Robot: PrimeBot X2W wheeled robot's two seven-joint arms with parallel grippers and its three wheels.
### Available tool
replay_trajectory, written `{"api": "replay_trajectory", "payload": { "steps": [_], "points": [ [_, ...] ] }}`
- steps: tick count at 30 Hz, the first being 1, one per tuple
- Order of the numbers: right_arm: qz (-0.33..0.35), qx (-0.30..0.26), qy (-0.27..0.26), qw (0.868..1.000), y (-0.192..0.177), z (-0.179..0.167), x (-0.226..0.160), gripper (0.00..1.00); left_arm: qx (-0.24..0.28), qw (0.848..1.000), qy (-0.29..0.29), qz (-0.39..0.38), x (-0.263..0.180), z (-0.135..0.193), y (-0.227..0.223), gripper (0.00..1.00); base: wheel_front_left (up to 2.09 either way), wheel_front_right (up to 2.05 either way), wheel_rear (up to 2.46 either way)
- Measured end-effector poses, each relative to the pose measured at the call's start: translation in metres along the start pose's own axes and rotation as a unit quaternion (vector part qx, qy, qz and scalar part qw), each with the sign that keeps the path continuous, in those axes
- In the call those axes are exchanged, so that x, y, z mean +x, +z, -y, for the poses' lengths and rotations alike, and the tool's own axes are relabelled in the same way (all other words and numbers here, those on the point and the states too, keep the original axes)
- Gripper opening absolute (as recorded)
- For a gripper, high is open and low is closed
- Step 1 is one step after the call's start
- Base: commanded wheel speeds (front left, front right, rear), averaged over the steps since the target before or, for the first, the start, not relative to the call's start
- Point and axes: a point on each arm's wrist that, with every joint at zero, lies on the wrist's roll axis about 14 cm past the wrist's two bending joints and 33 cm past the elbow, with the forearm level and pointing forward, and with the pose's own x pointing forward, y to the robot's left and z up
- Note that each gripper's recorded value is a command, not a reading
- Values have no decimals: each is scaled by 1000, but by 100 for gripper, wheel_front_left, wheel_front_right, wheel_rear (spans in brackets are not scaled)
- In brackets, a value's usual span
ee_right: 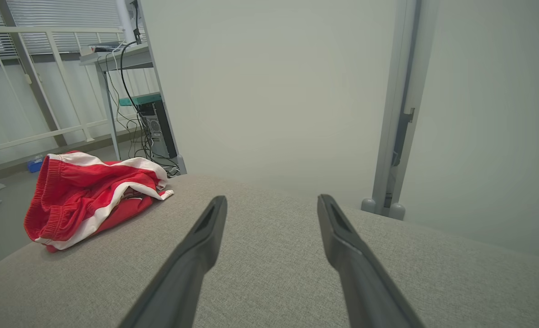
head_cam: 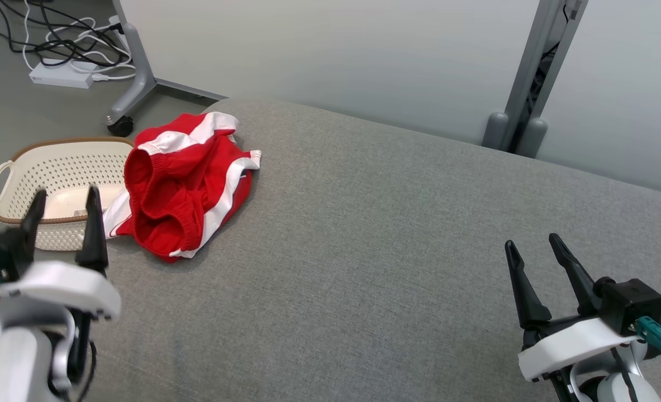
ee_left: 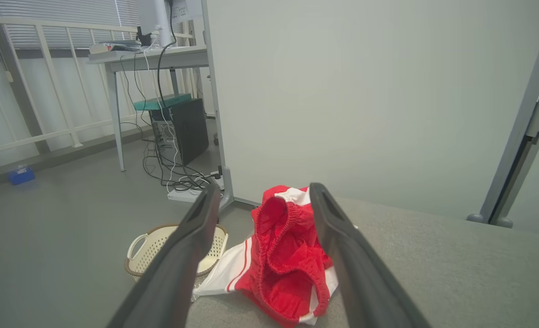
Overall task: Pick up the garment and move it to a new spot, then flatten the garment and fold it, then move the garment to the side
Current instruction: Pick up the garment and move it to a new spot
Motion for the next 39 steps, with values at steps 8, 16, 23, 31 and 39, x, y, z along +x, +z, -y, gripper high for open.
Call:
{"api": "replay_trajectory", "payload": {
  "steps": [8,16,23,31,39],
  "points": [
    [-5,2,-13,1000,-5,11,-1,100,23,997,-54,-56,68,20,12,100,0,0,0],
    [-22,6,-45,999,-19,38,-9,100,13,975,-73,-211,106,44,-60,100,0,0,0],
    [-40,7,-79,996,-33,68,-16,100,-3,956,-66,-285,125,58,-107,100,0,0,0],
    [-49,7,-106,993,-42,89,-24,100,-7,961,-55,-272,147,57,-115,0,0,0,0],
    [-37,-4,-112,993,-31,92,-24,100,1,986,-64,-151,172,57,-55,0,0,0,0]
  ]
}}
